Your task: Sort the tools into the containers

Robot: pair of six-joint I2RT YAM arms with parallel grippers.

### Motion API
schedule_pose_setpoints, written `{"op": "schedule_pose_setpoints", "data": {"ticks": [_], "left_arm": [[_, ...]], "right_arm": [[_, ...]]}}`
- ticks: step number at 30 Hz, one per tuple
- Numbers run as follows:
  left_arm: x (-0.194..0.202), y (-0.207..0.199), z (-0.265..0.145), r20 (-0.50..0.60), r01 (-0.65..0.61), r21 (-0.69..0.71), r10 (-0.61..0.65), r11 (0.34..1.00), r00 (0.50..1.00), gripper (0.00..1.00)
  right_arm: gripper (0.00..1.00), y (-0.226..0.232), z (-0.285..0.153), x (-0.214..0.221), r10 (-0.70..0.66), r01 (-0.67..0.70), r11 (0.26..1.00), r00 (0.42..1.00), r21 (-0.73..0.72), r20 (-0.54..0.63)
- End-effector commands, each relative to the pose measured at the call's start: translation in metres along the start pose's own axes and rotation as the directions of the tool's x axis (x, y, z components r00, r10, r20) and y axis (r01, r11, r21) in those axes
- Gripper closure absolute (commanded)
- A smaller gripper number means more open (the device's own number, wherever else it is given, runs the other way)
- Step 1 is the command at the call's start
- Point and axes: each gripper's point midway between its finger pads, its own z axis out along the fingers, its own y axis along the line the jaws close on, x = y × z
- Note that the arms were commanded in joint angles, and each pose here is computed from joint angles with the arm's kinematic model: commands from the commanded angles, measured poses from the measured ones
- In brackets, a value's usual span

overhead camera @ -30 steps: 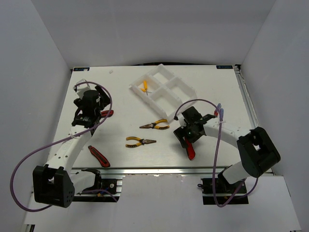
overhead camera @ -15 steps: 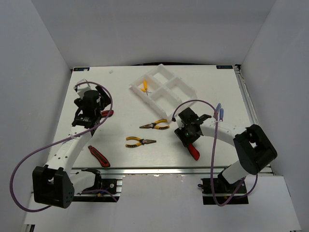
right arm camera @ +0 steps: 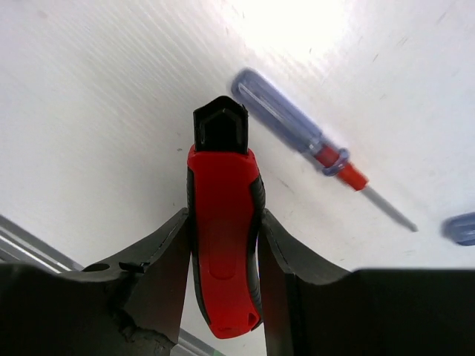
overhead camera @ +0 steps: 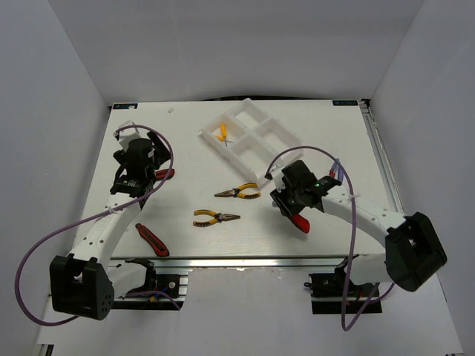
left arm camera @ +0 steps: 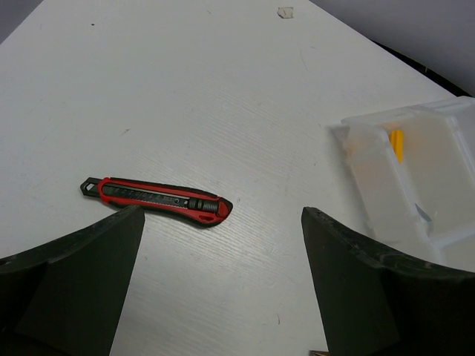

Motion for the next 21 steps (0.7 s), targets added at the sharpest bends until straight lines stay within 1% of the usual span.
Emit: {"op": "schedule_pose_setpoints", "data": {"ticks": [1,2,3,4,6,7,8,10,11,12,13,14,15,16,17,18,19,20,21], "left_arm": [[-0.011,-0.003,-0.004,0.036,-0.013,0.016,0.013,1.000,0.999,0.02],[-0.010,-0.003,-0.003,0.034,-0.016,0.018,0.016,1.000,0.999,0.02],[-0.007,-0.002,-0.003,0.032,-0.024,0.017,0.023,1.000,0.999,0.02],[-0.007,-0.002,-0.003,0.031,-0.027,0.018,0.026,0.999,0.999,0.02],[-0.005,-0.003,-0.002,0.027,-0.040,0.024,0.039,0.999,0.999,0.02],[-0.004,-0.003,-0.001,0.023,-0.046,0.026,0.045,0.999,0.999,0.02],[-0.002,-0.003,0.000,0.019,-0.051,0.027,0.050,0.998,0.999,0.02],[0.001,-0.001,0.001,0.012,-0.066,0.022,0.065,0.998,0.998,0.02],[0.002,-0.001,0.002,0.011,-0.069,0.020,0.069,0.997,0.998,0.02],[0.003,0.004,0.003,0.010,-0.075,-0.006,0.075,0.997,0.997,0.02],[0.002,0.005,0.003,0.011,-0.077,-0.014,0.077,0.997,0.997,0.02],[0.001,0.008,0.003,0.015,-0.083,-0.029,0.083,0.996,0.996,0.02],[0.002,0.010,0.003,0.013,-0.090,-0.039,0.091,0.995,0.996,0.02],[0.001,0.012,0.003,0.018,-0.095,-0.051,0.096,0.994,0.995,0.02],[0.000,0.014,0.004,0.019,-0.099,-0.056,0.100,0.994,0.995,0.02],[0.000,0.014,0.003,0.022,-0.101,-0.059,0.102,0.993,0.995,0.02],[-0.001,0.016,0.003,0.025,-0.102,-0.066,0.104,0.993,0.994,0.02],[0.000,0.017,0.003,0.025,-0.106,-0.070,0.108,0.992,0.994,0.02],[-0.001,0.017,0.003,0.027,-0.107,-0.072,0.109,0.992,0.994,0.02]], "right_arm": [[0.90,0.000,-0.035,-0.051,-0.114,0.116,0.993,0.976,-0.001,0.186],[0.99,-0.003,-0.046,-0.067,-0.131,0.132,0.991,0.964,0.015,0.232],[1.00,-0.006,-0.055,-0.080,-0.145,0.141,0.989,0.950,0.034,0.277],[1.00,-0.010,-0.061,-0.089,-0.181,0.175,0.983,0.935,0.049,0.305],[1.00,-0.020,-0.077,-0.122,-0.221,0.203,0.975,0.890,0.088,0.398],[1.00,-0.020,-0.081,-0.134,-0.234,0.224,0.972,0.869,0.073,0.437],[1.00,-0.030,-0.084,-0.144,-0.245,0.234,0.969,0.853,0.082,0.461],[1.00,-0.033,-0.091,-0.184,-0.242,0.263,0.964,0.804,0.039,0.544],[1.00,-0.044,-0.090,-0.195,-0.206,0.234,0.972,0.802,0.023,0.561],[1.00,-0.050,-0.081,-0.213,-0.189,0.232,0.973,0.798,-0.002,0.572],[1.00,-0.054,-0.079,-0.228,-0.179,0.233,0.973,0.774,-0.010,0.608],[1.00,-0.061,-0.072,-0.237,-0.143,0.203,0.979,0.773,-0.027,0.618],[1.00,-0.066,-0.048,-0.240,-0.115,0.187,0.981,0.792,-0.058,0.600],[1.00,-0.070,-0.051,-0.258,-0.115,0.193,0.980,0.762,-0.053,0.637],[1.00,-0.072,-0.028,-0.258,-0.075,0.164,0.982,0.786,-0.090,0.614],[1.00,-0.073,-0.021,-0.263,-0.060,0.157,0.982,0.786,-0.104,0.615],[1.00,-0.075,-0.023,-0.275,-0.053,0.153,0.983,0.774,-0.105,0.631],[1.00,-0.077,-0.016,-0.278,-0.039,0.142,0.983,0.779,-0.117,0.626],[1.00,-0.077,0.000,-0.278,-0.010,0.121,0.982,0.796,-0.143,0.605]]}}
